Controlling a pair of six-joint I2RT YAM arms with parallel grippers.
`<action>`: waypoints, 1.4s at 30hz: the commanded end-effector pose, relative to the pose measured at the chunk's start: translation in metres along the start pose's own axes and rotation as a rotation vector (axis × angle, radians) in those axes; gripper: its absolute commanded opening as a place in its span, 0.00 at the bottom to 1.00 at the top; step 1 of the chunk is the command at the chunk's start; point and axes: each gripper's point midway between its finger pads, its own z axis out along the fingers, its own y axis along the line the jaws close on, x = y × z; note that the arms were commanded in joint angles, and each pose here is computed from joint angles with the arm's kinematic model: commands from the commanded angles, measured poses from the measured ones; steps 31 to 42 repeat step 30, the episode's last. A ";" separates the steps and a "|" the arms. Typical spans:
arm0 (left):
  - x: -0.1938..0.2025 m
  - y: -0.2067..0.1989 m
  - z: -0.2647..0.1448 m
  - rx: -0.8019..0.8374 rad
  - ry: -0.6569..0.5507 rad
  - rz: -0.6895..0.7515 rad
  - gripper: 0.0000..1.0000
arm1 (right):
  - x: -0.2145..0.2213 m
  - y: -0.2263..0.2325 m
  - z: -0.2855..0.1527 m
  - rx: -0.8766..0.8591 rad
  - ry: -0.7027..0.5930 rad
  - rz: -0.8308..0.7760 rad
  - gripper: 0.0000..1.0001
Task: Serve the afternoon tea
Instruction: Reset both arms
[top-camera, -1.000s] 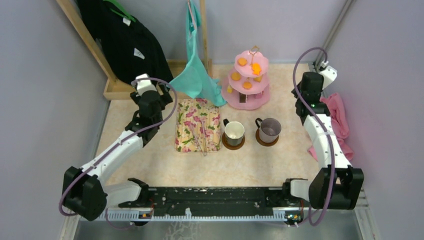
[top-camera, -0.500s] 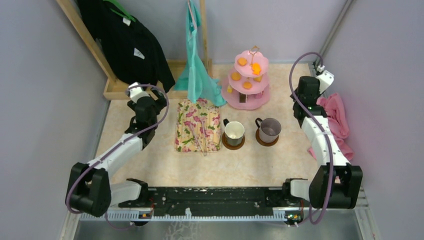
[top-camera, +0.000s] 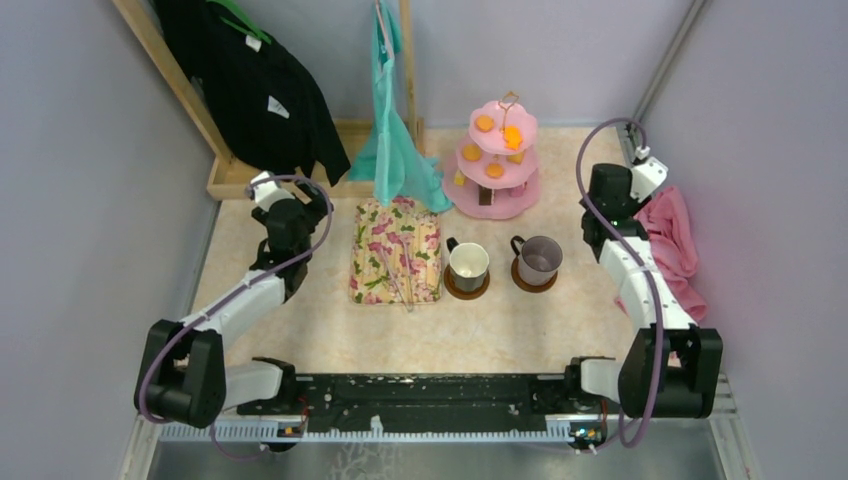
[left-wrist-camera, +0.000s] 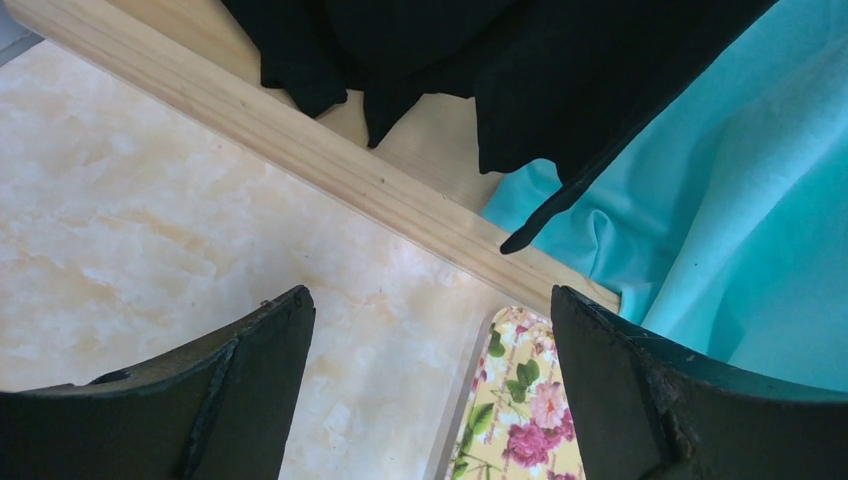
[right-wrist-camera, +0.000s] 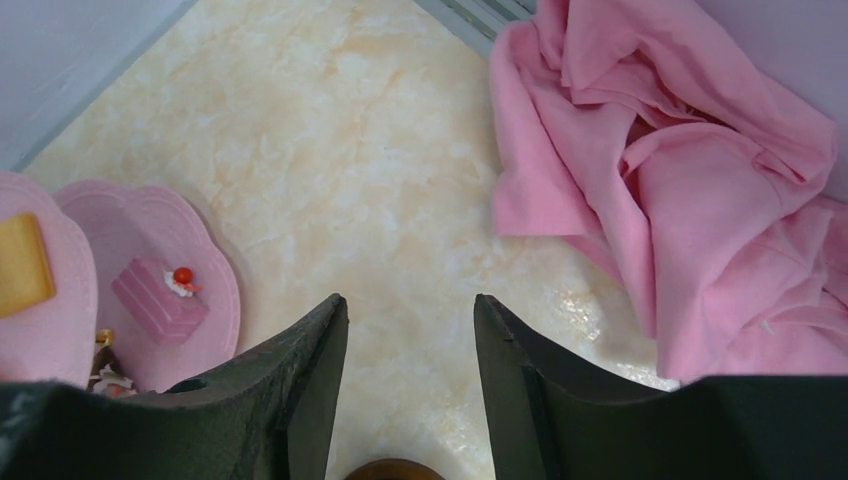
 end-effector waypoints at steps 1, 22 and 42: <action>-0.003 -0.003 0.003 0.023 -0.027 -0.037 0.93 | -0.025 0.004 -0.012 0.006 -0.103 0.062 0.51; 0.005 -0.001 0.001 0.056 -0.035 -0.028 0.93 | -0.021 0.005 -0.016 0.000 -0.121 0.047 0.52; 0.005 -0.002 0.002 0.057 -0.037 -0.023 0.93 | -0.020 0.007 -0.016 -0.002 -0.122 0.032 0.52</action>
